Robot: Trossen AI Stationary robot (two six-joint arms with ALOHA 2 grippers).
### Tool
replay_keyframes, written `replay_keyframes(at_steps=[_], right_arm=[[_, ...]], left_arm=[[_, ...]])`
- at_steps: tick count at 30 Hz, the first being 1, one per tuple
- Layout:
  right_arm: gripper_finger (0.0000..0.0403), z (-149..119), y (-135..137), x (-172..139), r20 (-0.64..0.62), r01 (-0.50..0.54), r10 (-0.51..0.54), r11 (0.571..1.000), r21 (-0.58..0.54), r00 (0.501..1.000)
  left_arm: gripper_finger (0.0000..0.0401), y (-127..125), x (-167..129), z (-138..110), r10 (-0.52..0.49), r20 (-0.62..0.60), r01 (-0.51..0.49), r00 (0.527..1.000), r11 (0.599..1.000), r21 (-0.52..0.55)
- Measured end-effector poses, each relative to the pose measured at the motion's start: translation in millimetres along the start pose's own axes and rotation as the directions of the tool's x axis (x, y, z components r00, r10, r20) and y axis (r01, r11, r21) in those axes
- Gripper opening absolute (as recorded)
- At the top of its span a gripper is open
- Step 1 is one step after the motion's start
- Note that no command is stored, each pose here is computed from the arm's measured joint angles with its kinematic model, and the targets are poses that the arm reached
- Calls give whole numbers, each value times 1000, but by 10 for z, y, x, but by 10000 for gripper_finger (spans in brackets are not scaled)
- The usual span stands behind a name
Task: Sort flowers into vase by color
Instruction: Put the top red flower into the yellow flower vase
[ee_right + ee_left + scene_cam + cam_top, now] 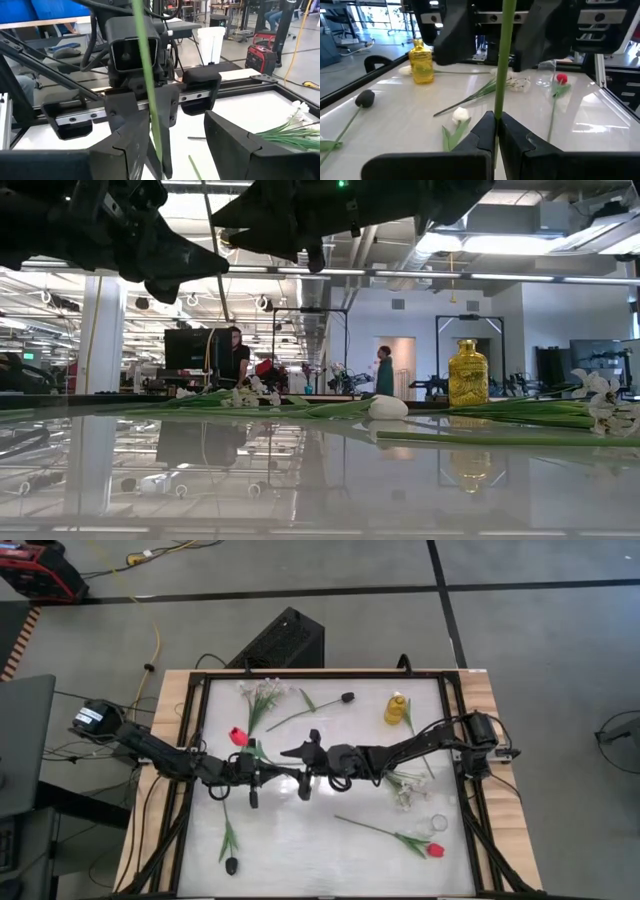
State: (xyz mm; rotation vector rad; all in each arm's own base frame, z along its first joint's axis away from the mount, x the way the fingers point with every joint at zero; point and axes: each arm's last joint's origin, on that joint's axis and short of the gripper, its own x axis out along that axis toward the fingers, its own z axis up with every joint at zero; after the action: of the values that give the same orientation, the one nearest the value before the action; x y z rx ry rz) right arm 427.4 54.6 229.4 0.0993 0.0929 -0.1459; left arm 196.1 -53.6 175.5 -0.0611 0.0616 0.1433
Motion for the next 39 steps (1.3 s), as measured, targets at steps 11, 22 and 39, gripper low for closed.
replay_keyframes(at_steps=[11, 22, 39], right_arm=[[213, -132, 70, 260, -7, -69, 69, 995, -78, 998], [94, -95, 102, 239, -56, -53, 48, 994, -98, 997], [25, 189, 16, -168, -186, 86, -117, 983, -165, 976]], left_arm=[[0, 16, 5, -18, 17, -18, -17, 1000, 1000, 10], [0, 19, 4, -40, 22, -38, -20, 999, 999, 38], [110, 74, -70, -89, 89, -140, -75, 986, 992, 105]])
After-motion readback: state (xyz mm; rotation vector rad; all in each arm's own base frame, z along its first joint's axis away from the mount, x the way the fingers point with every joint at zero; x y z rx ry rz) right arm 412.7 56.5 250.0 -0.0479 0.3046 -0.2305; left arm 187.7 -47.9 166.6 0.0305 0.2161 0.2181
